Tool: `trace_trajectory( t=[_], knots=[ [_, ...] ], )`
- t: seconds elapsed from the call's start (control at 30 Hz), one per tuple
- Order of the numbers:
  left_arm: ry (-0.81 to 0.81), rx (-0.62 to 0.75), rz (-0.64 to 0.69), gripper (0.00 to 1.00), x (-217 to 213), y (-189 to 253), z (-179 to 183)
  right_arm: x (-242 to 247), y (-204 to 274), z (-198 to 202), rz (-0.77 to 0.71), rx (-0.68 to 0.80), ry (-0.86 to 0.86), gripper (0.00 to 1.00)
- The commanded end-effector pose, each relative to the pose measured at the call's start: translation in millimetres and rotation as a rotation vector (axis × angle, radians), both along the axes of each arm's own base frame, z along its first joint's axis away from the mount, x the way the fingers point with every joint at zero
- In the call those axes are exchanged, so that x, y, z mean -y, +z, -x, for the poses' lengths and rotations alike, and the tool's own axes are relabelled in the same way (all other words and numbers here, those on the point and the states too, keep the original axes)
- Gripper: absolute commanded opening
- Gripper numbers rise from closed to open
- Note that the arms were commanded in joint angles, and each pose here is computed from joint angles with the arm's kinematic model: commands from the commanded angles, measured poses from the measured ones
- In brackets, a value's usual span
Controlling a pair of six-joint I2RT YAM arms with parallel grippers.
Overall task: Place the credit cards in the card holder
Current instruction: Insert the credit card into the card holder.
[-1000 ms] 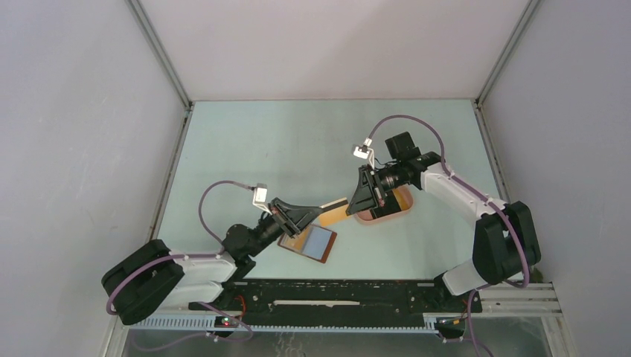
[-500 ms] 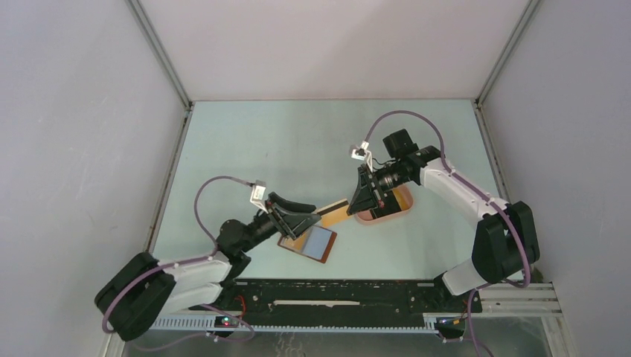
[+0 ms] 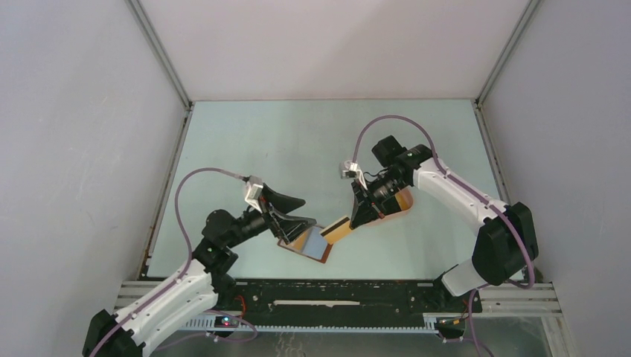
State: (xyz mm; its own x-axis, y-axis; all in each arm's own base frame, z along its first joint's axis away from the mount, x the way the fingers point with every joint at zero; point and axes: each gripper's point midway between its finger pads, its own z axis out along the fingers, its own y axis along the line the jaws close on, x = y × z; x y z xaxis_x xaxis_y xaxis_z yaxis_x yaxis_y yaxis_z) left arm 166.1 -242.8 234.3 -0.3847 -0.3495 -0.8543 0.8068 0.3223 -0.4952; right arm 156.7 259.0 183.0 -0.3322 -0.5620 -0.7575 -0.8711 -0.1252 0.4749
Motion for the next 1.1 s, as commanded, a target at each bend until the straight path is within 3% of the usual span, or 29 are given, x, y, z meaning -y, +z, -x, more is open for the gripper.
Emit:
trace_trajectory(
  t=[0.0,0.27,0.53,1.07],
  knots=[
    [-0.002,0.025,-0.094,1.00,-1,7,-1,1,6,5,0.003,0.068,0.057,0.00],
    [-0.178,-0.077,-0.142,0.86,22,-6,10,-2,-1,18,0.045,0.027,0.134,0.00],
    [-0.239,-0.150,-0.197,0.79,38,-24,12,-2,-6,18,0.075,0.009,0.143,0.00],
    [-0.409,-0.169,-0.264,0.59,74,-37,27,-4,-8,23,0.087,-0.034,0.174,0.00]
  ],
)
